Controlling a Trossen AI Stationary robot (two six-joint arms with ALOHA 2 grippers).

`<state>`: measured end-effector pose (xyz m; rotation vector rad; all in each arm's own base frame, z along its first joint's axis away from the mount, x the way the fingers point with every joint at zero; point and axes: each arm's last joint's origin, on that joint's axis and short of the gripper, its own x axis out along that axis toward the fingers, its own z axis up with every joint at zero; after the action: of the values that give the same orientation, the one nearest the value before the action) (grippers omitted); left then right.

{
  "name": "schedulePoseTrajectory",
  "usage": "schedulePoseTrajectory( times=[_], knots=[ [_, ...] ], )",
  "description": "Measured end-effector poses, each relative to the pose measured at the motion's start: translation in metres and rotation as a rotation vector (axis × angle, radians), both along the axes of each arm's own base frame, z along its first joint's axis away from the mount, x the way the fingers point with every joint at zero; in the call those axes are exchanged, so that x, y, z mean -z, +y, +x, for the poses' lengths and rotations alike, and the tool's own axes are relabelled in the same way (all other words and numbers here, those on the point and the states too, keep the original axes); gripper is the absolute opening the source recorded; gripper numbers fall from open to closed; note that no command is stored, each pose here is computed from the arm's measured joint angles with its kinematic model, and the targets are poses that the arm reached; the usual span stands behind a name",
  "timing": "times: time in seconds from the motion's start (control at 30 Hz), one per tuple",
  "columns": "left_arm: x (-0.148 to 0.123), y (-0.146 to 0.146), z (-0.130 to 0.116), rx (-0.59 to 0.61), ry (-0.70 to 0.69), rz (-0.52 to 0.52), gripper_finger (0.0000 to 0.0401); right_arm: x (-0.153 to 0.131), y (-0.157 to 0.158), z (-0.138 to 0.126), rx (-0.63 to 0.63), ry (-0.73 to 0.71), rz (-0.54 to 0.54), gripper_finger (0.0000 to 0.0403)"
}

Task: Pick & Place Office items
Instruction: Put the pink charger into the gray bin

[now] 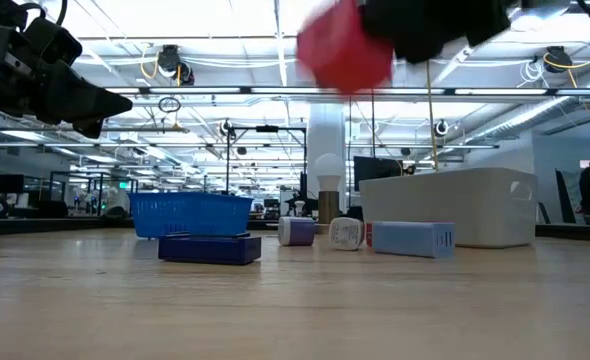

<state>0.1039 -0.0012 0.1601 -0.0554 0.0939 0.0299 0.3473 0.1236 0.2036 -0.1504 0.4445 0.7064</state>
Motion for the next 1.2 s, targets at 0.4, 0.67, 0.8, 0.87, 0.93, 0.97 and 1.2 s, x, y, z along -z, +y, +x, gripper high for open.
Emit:
schedulePoseTrajectory(
  times=[0.4,0.67,0.8,0.87,0.93,0.97,1.2],
  knots=[
    [0.000,0.000,0.000,0.000,0.000,-0.006,0.0014,-0.088,-0.037,-0.070,0.250,-0.235,0.105,0.0143],
    [0.000,0.000,0.000,-0.003,-0.003,-0.029,0.0023,-0.090,-0.067,-0.126,0.408,-0.335,0.112,0.0143],
    [0.000,0.000,0.000,-0.005,-0.005,-0.048,0.0024,-0.077,-0.079,-0.145,0.447,-0.359,0.141,0.0143],
    [0.000,0.000,0.000,-0.005,-0.005,-0.053,0.0024,-0.071,-0.083,-0.154,0.461,-0.382,0.157,0.0143],
    [0.000,0.000,0.000,-0.005,-0.005,-0.057,0.0024,-0.064,-0.088,-0.162,0.476,-0.403,0.171,0.0143],
    [0.000,0.000,0.000,-0.006,-0.005,-0.059,0.0024,-0.060,-0.089,-0.166,0.482,-0.411,0.177,0.0143],
    [0.000,0.000,0.000,-0.005,-0.006,-0.063,0.0024,-0.029,-0.101,-0.185,0.527,-0.494,0.206,0.0143]
  ],
)
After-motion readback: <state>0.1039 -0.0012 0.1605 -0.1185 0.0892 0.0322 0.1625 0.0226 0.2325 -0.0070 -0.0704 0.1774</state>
